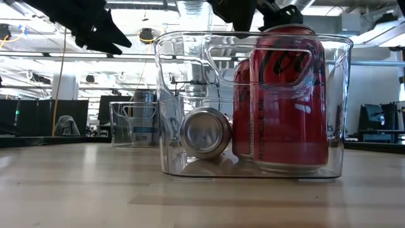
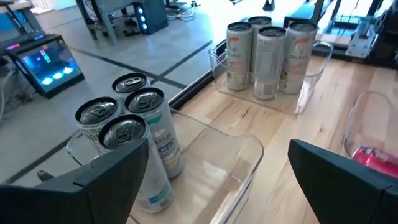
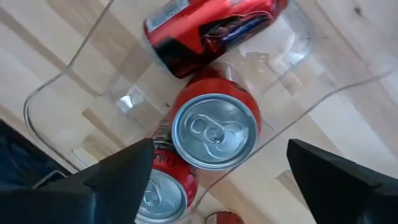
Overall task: Sort soda cans
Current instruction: Remove the red soda can from the center transparent bin
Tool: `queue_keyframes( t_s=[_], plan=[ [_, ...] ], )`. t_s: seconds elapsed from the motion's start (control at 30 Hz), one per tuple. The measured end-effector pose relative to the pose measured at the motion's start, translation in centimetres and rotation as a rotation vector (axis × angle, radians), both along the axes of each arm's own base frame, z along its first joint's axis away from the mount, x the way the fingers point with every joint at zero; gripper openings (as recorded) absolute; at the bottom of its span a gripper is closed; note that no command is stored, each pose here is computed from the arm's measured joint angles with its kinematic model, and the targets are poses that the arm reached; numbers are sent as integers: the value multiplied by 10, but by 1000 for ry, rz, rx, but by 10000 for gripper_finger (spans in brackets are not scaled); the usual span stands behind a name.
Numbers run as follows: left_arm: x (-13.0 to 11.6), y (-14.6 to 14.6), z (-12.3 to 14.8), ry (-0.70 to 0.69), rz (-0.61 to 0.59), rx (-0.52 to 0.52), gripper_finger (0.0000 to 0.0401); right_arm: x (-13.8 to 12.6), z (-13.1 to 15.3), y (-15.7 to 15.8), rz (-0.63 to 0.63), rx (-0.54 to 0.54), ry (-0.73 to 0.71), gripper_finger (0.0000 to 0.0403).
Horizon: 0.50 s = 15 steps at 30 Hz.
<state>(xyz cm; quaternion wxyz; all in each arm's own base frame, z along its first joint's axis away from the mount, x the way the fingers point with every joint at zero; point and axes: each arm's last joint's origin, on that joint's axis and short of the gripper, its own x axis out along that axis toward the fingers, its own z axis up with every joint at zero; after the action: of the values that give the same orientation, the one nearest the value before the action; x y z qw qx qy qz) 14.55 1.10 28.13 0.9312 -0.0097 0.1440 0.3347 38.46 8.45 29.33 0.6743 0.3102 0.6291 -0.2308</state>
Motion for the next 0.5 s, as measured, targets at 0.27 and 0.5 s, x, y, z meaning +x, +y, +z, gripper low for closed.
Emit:
queue_keyframes(
  t_s=[0.27, 0.5],
  plan=[
    [0, 0, 3, 36, -19, 48, 380, 7, -8, 0, -50, 28, -13, 384],
    [0, 0, 6, 29, -21, 54, 380, 9, -8, 1, -43, 43, -32, 389]
  ],
)
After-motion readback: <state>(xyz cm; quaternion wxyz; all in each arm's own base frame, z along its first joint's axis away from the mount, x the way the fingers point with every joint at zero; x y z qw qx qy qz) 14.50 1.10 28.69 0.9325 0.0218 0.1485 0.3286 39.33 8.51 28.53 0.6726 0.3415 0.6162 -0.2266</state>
